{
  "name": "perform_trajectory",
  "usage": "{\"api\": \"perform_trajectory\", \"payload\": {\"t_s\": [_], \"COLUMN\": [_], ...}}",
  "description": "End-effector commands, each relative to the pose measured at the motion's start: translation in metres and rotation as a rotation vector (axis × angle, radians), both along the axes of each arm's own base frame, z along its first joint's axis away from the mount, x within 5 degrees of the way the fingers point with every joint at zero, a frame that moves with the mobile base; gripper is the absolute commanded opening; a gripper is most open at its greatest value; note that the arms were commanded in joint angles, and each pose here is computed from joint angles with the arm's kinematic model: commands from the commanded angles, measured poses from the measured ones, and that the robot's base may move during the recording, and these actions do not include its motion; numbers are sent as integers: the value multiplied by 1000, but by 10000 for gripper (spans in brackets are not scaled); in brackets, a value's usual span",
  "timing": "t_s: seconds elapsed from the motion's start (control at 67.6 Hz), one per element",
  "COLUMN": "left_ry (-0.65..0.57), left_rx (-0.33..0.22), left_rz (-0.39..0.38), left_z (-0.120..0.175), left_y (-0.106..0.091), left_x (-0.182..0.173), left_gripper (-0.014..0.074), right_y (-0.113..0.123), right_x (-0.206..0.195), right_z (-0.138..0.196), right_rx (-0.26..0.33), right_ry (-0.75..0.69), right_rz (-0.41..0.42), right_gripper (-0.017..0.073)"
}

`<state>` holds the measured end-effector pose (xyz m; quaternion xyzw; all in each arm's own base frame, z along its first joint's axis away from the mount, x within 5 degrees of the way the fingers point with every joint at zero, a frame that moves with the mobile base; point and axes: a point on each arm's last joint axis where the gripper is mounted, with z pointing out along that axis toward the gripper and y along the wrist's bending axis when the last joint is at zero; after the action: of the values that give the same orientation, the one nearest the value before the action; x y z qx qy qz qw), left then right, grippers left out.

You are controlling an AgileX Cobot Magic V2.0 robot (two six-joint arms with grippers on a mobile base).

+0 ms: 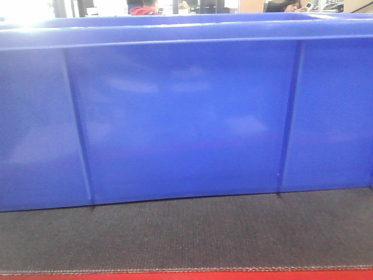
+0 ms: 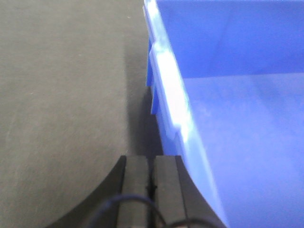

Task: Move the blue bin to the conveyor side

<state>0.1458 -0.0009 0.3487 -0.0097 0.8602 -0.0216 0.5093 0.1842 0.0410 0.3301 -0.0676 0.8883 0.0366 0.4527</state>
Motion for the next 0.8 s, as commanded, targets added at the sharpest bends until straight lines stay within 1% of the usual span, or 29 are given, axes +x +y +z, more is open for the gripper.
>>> {"api": "perform_trajectory", "payload": {"t_s": [0.0,0.104,0.207,0.503,0.621,0.784], "left_ry": [-73,-132,-197,-413,-451,-481], "left_rx": [19,20,21,25,26,27], "left_rz": [6,9,11,12,11,10], "left_z": [-12,-27,-35,-33,-34,-34], "left_y": [1,0,0,-1,-2,-2], "left_x": [-19,-39,-57,-106,-118,-127], "left_gripper": [-18,-18,-18,-18,-18,-18], "right_y": [-7,-12,-19,-37,-41,-41], "right_x": [-22,-48,-73,-143,-158,-158], "right_z": [-6,-17,-25,-39,-41,-41], "right_rx": [3,24,44,113,128,128], "right_ry": [-104,-187,-266,-547,-608,-607], "right_rz": [12,21,25,19,13,13], "right_gripper": [-98,-98,-98,-98,-98,-98]}}
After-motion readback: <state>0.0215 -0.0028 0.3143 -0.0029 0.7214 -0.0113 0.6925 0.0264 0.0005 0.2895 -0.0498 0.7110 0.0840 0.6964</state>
